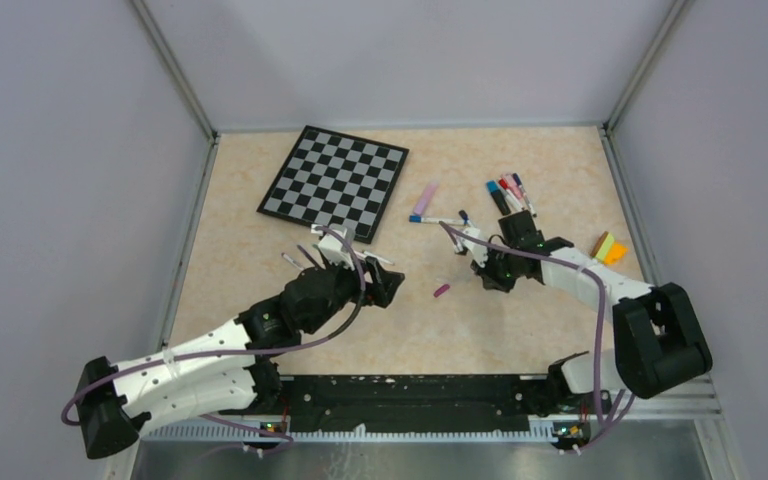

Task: Open the pen caps
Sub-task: Place the pen cap at the center of the board.

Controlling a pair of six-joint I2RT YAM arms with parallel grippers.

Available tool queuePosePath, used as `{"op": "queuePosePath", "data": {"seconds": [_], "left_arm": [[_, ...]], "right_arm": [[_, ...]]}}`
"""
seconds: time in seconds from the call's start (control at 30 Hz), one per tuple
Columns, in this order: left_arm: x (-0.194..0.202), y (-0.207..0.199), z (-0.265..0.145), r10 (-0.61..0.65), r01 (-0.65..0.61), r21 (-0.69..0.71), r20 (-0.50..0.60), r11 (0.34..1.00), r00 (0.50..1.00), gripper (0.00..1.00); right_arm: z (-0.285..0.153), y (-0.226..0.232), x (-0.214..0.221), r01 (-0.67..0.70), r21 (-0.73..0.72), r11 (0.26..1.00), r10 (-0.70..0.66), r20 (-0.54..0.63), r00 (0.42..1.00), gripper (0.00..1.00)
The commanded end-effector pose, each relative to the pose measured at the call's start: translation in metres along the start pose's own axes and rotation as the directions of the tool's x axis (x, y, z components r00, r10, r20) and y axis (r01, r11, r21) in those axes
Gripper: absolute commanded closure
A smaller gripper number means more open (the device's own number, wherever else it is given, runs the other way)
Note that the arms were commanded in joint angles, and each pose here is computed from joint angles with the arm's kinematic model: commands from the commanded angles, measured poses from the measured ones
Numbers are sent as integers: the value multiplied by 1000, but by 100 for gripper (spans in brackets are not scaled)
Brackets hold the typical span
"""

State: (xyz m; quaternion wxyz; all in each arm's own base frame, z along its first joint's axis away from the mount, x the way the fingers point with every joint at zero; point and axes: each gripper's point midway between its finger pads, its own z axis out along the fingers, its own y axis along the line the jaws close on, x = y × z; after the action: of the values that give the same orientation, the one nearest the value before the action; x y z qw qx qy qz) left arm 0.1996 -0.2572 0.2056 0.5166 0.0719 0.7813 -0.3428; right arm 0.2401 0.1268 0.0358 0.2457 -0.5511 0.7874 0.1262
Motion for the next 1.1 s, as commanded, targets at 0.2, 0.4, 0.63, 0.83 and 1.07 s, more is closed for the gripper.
{"op": "queuePosePath", "data": {"seconds": [0.2,0.4,0.63,0.83,1.07], "left_arm": [[-12,0,-4,-18,18,-6,36,1000,999,7],[-11,-1,-4,-20,20,-2,32,1000,999,7],[-14,-1,-8,-27,27,0,44,1000,999,7],[-18,-1,-12,-43,43,5,62,999,997,3],[-21,2,-20,-91,87,41,122,995,988,1]], "right_arm": [[7,-52,-29,-266,231,936,256,73,964,86],[0,-53,-38,-274,226,935,260,92,961,73],[-4,-48,-42,-283,201,938,269,95,958,69],[-26,-70,-70,-359,163,919,326,196,925,59],[-18,-114,-90,-428,139,893,400,190,897,52]]}}
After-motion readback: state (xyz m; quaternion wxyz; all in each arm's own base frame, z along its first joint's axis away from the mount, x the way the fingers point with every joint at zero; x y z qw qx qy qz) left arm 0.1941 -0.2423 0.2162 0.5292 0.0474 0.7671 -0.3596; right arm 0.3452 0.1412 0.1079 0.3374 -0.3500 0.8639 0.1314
